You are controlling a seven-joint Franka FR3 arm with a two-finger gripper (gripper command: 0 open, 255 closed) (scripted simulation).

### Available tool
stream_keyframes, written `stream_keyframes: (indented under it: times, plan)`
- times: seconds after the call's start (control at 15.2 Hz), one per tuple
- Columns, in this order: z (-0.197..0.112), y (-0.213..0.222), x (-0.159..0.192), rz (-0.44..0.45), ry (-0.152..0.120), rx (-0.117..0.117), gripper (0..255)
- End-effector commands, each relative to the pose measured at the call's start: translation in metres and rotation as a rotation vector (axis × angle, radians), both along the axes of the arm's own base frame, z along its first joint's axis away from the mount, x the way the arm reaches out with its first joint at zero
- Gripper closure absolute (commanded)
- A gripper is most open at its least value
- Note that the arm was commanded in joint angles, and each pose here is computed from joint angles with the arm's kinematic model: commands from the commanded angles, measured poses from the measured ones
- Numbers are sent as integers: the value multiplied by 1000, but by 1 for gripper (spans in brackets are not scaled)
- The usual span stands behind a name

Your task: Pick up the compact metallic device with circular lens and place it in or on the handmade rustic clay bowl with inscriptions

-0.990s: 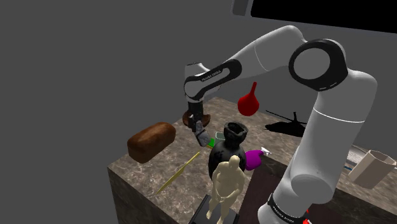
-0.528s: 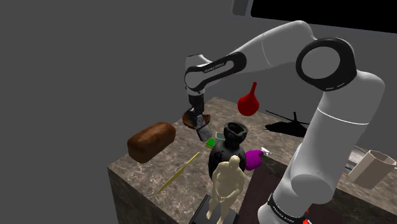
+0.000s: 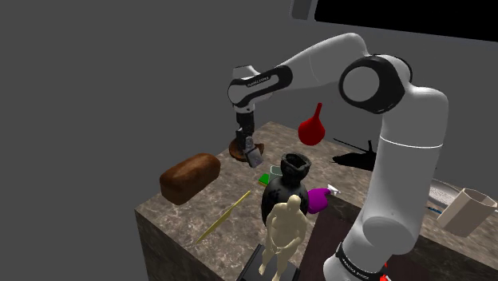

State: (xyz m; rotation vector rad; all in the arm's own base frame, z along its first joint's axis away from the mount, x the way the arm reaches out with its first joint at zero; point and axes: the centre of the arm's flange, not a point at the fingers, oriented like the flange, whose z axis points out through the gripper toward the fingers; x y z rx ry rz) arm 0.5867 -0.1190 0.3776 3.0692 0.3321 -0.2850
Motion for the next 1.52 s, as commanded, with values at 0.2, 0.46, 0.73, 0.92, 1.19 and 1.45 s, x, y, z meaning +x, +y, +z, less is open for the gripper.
stream_keyframes:
  times: [0.2, 0.46, 0.73, 0.92, 1.19, 1.45]
  plan:
    - [-3, -50, 45, 1, 0, 0, 255]
    - [-8, -90, 80, 1, 0, 0, 255]
    - [-13, -126, 112, 1, 0, 0, 255]
    - [-29, -126, 112, 1, 0, 0, 255]
    - [-50, -126, 112, 1, 0, 0, 255]
    - [-60, -126, 112, 1, 0, 0, 255]
